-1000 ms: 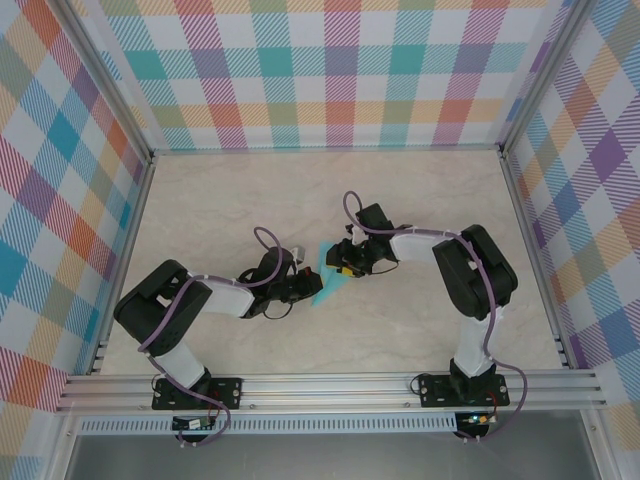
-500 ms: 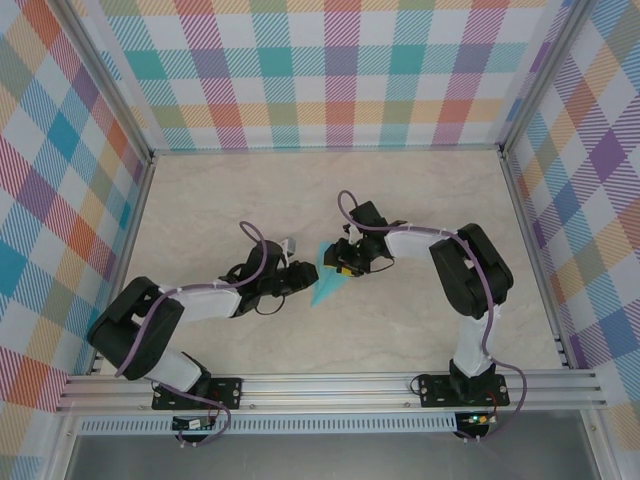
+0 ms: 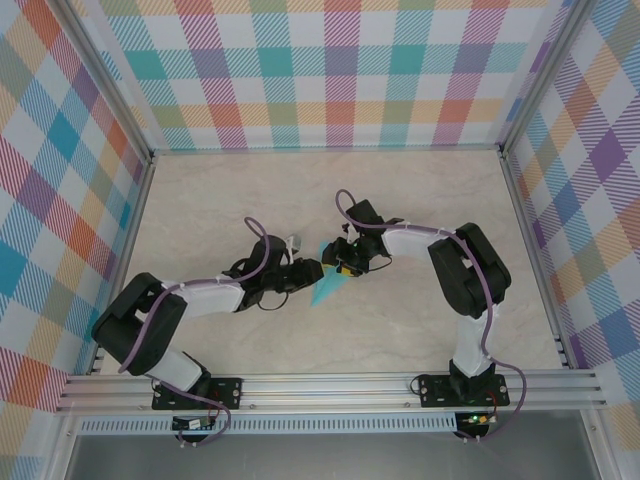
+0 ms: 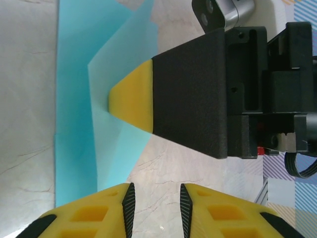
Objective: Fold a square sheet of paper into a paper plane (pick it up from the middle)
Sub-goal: Fourth fold the wing at the center of the table.
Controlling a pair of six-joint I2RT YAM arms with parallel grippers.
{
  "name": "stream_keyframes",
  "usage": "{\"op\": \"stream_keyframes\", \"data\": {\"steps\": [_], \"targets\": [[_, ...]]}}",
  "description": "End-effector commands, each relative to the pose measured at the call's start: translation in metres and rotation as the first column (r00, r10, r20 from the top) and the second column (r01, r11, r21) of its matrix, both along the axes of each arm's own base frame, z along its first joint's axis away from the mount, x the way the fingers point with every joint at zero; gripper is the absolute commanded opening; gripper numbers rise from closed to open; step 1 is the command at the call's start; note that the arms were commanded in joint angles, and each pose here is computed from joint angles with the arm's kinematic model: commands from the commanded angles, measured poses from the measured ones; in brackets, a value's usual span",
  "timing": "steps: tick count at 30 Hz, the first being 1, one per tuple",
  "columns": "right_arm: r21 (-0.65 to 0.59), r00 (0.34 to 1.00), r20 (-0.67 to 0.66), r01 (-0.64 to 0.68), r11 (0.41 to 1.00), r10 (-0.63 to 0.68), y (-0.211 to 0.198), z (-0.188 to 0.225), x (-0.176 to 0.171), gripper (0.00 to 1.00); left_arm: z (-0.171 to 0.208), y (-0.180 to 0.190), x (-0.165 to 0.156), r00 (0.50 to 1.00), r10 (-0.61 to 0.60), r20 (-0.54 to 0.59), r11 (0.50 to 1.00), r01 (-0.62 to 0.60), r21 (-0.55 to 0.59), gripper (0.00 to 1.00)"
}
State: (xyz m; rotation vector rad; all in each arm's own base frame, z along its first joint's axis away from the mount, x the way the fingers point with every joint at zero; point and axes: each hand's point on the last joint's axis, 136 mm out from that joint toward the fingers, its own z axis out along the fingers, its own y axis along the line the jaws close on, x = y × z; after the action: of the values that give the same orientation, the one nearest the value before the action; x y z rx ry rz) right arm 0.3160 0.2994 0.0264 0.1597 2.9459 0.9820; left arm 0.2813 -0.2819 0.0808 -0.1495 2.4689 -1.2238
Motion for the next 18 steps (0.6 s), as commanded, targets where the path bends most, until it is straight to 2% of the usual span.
{"op": "stream_keyframes", "data": {"steps": [1,7,18], "targets": [[-0.177,0.993,-0.103,0.046,0.983,-0.065,-0.030,-0.042,-0.016,0.53,0.004,-0.013,-0.001,0.999,-0.046,-0.030,0.999,0.045,-0.027,0.30],[-0.205,0.989,-0.123,0.060,0.977,-0.087,-0.034,-0.047,-0.019,0.53,-0.015,-0.017,-0.004,0.992,-0.079,-0.101,0.997,0.081,0.017,0.24],[-0.238,0.985,-0.139,0.065,0.969,-0.100,-0.039,-0.052,-0.021,0.53,-0.039,-0.005,0.000,0.988,-0.021,-0.155,0.991,0.041,0.130,0.17]]}}
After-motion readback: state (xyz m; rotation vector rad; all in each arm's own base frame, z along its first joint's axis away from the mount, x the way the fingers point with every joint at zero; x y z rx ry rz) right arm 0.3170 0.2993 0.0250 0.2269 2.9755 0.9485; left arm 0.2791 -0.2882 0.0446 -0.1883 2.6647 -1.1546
